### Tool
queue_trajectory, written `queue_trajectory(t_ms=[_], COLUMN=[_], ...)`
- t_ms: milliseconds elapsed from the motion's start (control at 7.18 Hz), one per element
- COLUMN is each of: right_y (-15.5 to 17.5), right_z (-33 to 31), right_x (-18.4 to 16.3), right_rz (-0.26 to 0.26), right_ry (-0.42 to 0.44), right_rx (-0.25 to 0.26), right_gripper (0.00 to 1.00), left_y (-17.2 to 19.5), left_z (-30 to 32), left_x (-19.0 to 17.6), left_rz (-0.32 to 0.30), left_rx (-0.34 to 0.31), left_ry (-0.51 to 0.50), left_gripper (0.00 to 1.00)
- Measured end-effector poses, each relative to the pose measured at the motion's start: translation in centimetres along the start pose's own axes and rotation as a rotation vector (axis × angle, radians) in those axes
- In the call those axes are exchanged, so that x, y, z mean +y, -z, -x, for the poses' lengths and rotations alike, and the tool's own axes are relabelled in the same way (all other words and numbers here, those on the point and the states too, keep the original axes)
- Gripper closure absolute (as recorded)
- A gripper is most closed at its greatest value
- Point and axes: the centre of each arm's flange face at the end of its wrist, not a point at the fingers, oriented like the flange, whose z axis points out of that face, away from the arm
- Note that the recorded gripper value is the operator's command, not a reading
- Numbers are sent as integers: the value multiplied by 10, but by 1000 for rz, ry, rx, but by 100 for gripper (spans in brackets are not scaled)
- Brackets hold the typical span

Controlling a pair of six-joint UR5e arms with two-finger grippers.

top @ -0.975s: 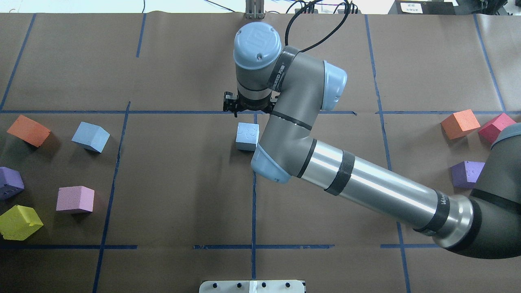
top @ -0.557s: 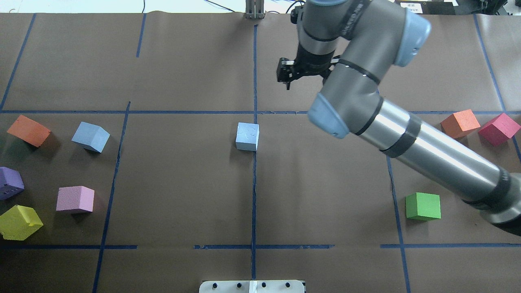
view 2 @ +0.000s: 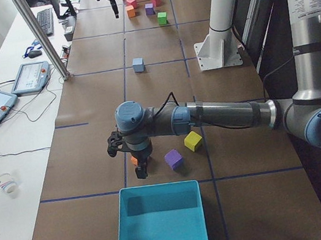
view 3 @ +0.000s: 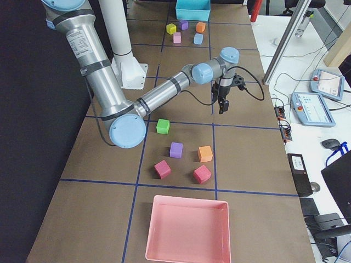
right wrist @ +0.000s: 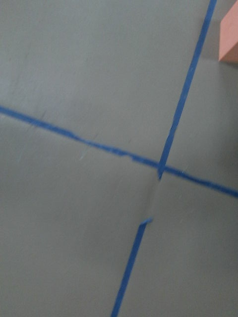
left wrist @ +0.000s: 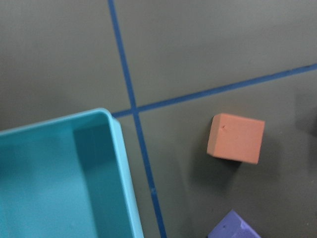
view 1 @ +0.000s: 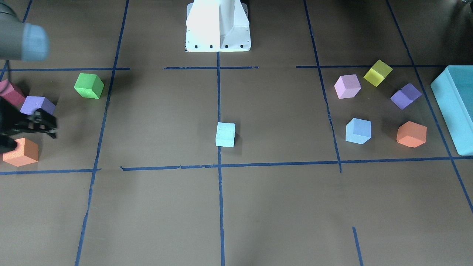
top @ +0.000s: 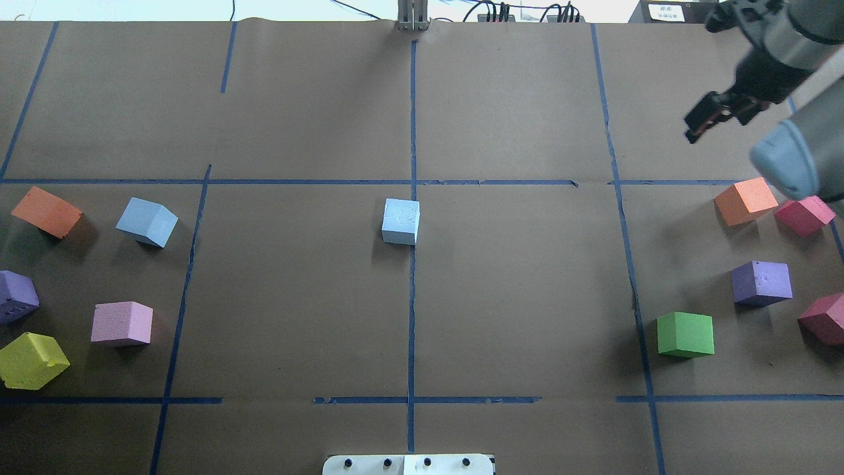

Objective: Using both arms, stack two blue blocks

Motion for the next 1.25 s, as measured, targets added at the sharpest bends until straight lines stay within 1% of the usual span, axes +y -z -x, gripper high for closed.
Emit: queue_trajectory(t_ms=[279, 418, 557, 697, 836, 975, 1254], right_y=[2, 0, -6, -16, -19, -20, -21], right_z=[-109, -158, -191, -208, -214, -216, -217], right_x=[96, 149, 197, 233, 248, 251, 252], right_rz=[30, 48, 63, 64, 49, 34, 24], right_ry=[64, 75, 65, 41, 9, -21, -40], right_rx=[6, 12, 9, 4, 6, 9, 9], right_gripper=[0, 0, 0, 0, 0, 0, 0], left_y=[-6, -15, -30, -50, -71, -93, -125], left_z=[-18, -37, -65, -100, -135, -168, -220], left_x=[-10, -16, -24, -32, -39, -47, -60], left_rz=[-25, -28, -24, -11, 8, 23, 38], left_rx=[7, 20, 40, 65, 85, 87, 76], left_ry=[-21, -41, -55, -47, -38, -47, -59], left_gripper=[0, 0, 0, 0, 0, 0, 0])
